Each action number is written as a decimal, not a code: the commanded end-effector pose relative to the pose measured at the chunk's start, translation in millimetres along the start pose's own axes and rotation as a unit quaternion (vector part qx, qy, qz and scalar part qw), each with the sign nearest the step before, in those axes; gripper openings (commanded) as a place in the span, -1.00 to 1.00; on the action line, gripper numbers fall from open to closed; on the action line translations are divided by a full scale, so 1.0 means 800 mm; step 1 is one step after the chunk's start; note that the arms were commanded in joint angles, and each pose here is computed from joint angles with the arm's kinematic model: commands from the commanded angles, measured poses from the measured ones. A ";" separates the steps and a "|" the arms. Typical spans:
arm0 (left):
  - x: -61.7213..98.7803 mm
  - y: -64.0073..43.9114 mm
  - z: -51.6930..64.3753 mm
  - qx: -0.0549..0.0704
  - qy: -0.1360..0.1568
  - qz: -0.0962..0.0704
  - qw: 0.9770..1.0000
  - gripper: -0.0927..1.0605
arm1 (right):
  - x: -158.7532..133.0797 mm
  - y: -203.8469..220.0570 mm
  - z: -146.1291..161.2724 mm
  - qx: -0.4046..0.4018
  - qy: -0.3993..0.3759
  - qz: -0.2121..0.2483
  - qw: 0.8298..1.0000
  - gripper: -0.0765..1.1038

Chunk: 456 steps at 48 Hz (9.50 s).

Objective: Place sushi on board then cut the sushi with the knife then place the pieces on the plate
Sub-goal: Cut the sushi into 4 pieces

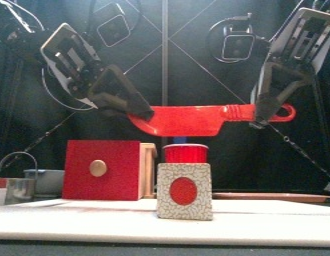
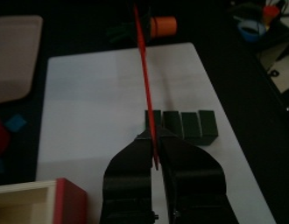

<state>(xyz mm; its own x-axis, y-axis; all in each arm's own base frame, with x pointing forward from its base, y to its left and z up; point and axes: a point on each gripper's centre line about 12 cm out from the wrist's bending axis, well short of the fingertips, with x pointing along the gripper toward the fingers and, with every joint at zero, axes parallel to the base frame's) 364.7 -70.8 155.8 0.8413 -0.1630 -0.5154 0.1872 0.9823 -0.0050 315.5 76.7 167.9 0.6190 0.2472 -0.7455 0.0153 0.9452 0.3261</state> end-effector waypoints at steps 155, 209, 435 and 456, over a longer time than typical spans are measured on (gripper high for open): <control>0.030 0.016 0.002 0.022 0.053 0.010 0.998 -0.24 | 0.027 -0.031 0.024 -0.083 0.062 -0.046 0.994 -0.39; 0.019 -0.021 0.029 0.032 0.022 -0.020 0.999 -0.24 | 0.027 0.027 0.032 -0.091 0.060 0.005 0.994 -0.39; 0.055 -0.037 -0.002 0.033 0.062 -0.031 0.997 -0.25 | 0.072 0.038 0.021 -0.107 0.078 0.003 0.991 -0.39; 0.021 -0.038 0.056 0.057 -0.006 -0.035 0.998 -0.25 | 0.023 0.053 0.053 -0.144 0.055 0.012 0.988 -0.39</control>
<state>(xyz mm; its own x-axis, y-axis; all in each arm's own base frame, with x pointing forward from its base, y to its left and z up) 382.8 -109.6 146.1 0.7660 -0.2224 -0.6031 0.2982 0.9541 0.0268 351.7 112.5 151.8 0.4333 0.2612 -0.8626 -0.1980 0.9613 0.1916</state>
